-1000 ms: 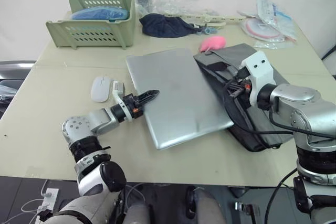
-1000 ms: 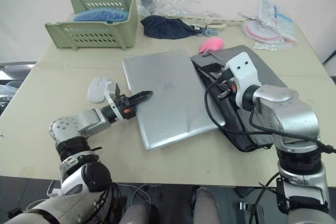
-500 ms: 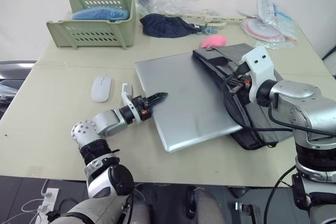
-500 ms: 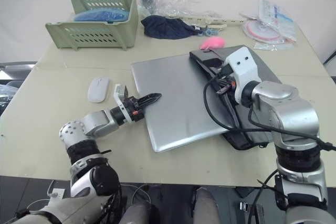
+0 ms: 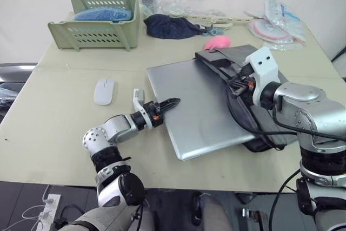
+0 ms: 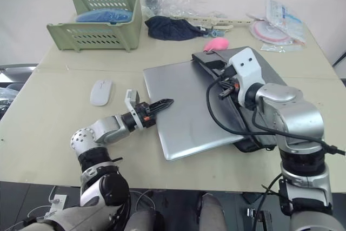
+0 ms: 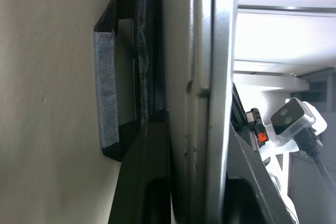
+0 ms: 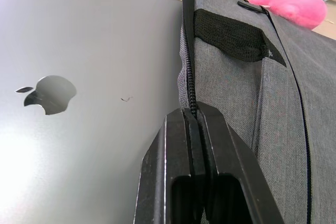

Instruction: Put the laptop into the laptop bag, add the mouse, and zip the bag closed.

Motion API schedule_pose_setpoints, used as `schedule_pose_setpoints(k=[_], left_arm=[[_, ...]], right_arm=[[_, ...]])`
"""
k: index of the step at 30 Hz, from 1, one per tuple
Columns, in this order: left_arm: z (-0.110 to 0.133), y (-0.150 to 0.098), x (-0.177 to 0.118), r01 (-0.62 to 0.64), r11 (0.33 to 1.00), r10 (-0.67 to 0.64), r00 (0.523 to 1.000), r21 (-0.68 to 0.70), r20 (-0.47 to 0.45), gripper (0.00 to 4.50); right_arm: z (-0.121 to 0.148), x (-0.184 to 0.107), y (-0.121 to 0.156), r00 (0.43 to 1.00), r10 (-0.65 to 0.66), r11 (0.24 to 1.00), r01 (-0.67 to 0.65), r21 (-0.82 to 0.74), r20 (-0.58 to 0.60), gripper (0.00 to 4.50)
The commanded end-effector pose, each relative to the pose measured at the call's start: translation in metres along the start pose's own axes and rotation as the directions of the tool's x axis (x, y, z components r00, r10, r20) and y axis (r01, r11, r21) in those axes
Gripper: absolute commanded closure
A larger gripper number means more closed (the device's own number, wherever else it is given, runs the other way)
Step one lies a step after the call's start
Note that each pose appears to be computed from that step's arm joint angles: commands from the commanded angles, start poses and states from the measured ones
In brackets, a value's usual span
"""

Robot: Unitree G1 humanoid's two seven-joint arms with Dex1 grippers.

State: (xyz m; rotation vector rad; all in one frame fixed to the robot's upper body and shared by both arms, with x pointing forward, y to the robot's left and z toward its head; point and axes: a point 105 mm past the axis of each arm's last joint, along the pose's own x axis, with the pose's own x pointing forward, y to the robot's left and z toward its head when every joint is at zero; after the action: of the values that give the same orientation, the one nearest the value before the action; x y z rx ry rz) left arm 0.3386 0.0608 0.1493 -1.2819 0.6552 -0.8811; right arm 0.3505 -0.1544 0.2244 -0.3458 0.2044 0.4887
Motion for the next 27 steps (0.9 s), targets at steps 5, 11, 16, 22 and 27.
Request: schedule_pose_setpoints(k=[5,11,16,22,27], left_arm=[[0.005,-0.026,0.014,0.118,0.993,-0.117,0.992,-0.009,0.034,4.06],[0.012,-0.023,0.019,0.081,0.996,-0.080,0.994,-0.022,0.078,4.06],[0.008,-0.021,0.027,0.028,0.999,-0.028,0.999,0.017,0.038,4.06],[-0.016,-0.027,0.048,0.030,0.994,-0.019,0.995,0.107,-0.102,4.06],[-0.036,-0.036,0.065,0.081,0.988,-0.053,0.977,0.131,-0.206,4.06]], right_arm=[[0.020,-0.001,0.015,0.997,0.029,0.999,-0.026,-0.034,0.076,4.45],[0.023,-0.001,0.028,0.995,0.051,0.999,-0.049,-0.020,0.089,4.45],[0.022,0.000,0.033,0.994,0.056,0.998,-0.056,-0.008,0.089,4.45],[0.022,0.002,0.035,0.994,0.059,0.998,-0.059,-0.002,0.091,4.45],[0.022,0.004,0.036,0.993,0.063,0.998,-0.063,-0.002,0.096,4.45]])
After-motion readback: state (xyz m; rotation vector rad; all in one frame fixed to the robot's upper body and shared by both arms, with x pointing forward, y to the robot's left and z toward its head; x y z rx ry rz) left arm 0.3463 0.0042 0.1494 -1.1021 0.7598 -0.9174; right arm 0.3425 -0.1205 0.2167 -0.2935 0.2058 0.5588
